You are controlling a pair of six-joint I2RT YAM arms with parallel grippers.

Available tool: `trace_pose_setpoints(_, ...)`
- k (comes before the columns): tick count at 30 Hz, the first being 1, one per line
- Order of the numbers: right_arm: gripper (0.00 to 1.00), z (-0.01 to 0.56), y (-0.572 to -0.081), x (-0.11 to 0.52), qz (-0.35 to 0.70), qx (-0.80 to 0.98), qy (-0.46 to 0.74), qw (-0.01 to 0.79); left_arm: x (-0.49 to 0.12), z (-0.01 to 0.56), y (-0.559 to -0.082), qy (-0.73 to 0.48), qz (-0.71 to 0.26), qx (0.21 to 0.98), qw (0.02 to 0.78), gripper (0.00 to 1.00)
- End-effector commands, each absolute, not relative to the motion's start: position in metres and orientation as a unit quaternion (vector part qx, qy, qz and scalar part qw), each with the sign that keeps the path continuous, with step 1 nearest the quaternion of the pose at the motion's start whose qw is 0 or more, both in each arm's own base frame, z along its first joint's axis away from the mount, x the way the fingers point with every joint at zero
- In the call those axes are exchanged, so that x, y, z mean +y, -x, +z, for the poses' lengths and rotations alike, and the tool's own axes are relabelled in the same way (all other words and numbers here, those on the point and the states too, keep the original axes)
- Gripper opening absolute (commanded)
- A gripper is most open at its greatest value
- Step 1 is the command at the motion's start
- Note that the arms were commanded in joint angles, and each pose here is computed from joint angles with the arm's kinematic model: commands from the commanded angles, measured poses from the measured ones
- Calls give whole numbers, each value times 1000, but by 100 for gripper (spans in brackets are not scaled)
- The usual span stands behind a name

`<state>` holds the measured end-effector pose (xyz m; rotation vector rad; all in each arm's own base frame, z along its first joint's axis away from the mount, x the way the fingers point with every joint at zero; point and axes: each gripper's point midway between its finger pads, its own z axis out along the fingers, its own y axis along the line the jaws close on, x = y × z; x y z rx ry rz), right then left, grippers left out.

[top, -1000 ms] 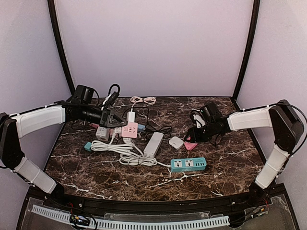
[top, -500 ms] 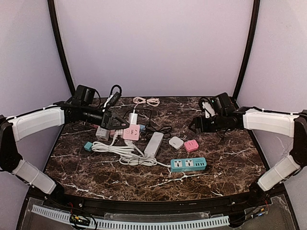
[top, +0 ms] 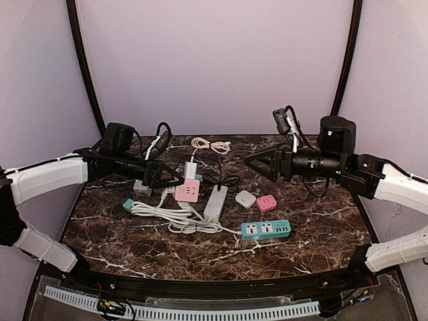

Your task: Pull the plug off the socket

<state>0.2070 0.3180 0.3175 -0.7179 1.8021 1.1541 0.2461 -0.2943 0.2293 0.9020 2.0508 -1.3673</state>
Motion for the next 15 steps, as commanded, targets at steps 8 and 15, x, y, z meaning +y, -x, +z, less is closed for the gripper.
trace_pose_setpoints(8,67,326,-163,397,570,651,321,385,-308,284,-217,-374,-593,657,276,3)
trace_pose_setpoints(15,69,311,-176,416,568,660,314,378,-309,295,-206,-385,-616,631,271,3)
